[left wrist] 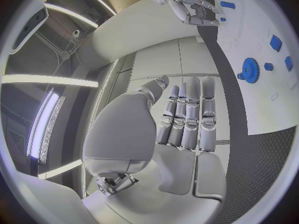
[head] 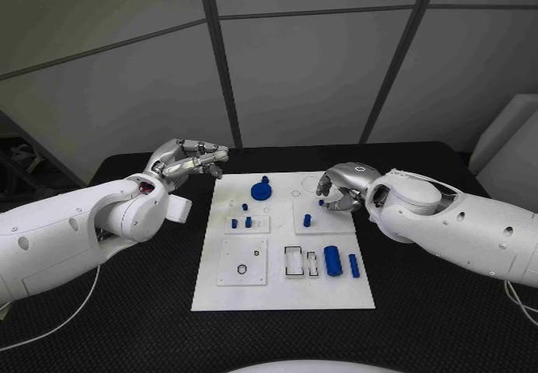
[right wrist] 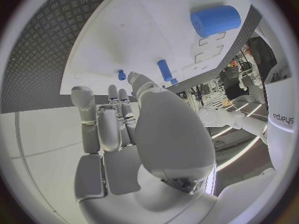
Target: Assemble the parts on the task board
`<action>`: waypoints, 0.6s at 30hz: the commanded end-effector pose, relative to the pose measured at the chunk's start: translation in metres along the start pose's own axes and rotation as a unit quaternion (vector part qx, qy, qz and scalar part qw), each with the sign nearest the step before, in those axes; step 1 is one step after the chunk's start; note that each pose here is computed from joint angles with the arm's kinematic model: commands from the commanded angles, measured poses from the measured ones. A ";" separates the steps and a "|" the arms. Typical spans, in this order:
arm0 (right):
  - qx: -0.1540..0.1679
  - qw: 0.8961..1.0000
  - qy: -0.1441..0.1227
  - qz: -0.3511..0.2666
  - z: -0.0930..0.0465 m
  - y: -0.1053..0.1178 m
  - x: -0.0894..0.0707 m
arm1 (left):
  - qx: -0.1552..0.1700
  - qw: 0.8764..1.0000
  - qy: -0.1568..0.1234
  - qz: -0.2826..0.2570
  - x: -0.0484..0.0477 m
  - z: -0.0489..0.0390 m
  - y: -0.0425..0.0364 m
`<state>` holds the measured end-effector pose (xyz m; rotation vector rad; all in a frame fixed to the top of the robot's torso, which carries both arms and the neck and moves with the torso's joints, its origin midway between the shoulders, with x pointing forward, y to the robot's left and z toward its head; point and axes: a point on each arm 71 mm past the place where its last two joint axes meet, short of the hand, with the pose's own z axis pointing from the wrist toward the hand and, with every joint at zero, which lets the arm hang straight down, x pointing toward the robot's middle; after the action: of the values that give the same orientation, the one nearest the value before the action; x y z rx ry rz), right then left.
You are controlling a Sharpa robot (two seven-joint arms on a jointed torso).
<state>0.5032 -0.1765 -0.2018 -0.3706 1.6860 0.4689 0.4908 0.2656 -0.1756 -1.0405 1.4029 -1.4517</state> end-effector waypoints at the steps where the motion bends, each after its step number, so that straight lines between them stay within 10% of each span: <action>1: 0.006 1.000 0.012 -0.028 0.001 0.000 0.005 | 0.017 0.999 -0.012 -0.028 0.0004 -0.0005 -0.0035; 18: 0.002 0.999 0.025 -0.028 0.006 0.004 0.017 | 0.018 0.999 -0.010 -0.030 0.0030 -0.0022 -0.0044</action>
<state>0.5052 -0.1697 -0.2138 -0.4084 1.6985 0.4303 0.4877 0.2631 -0.1733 -1.0818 1.3603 -1.4908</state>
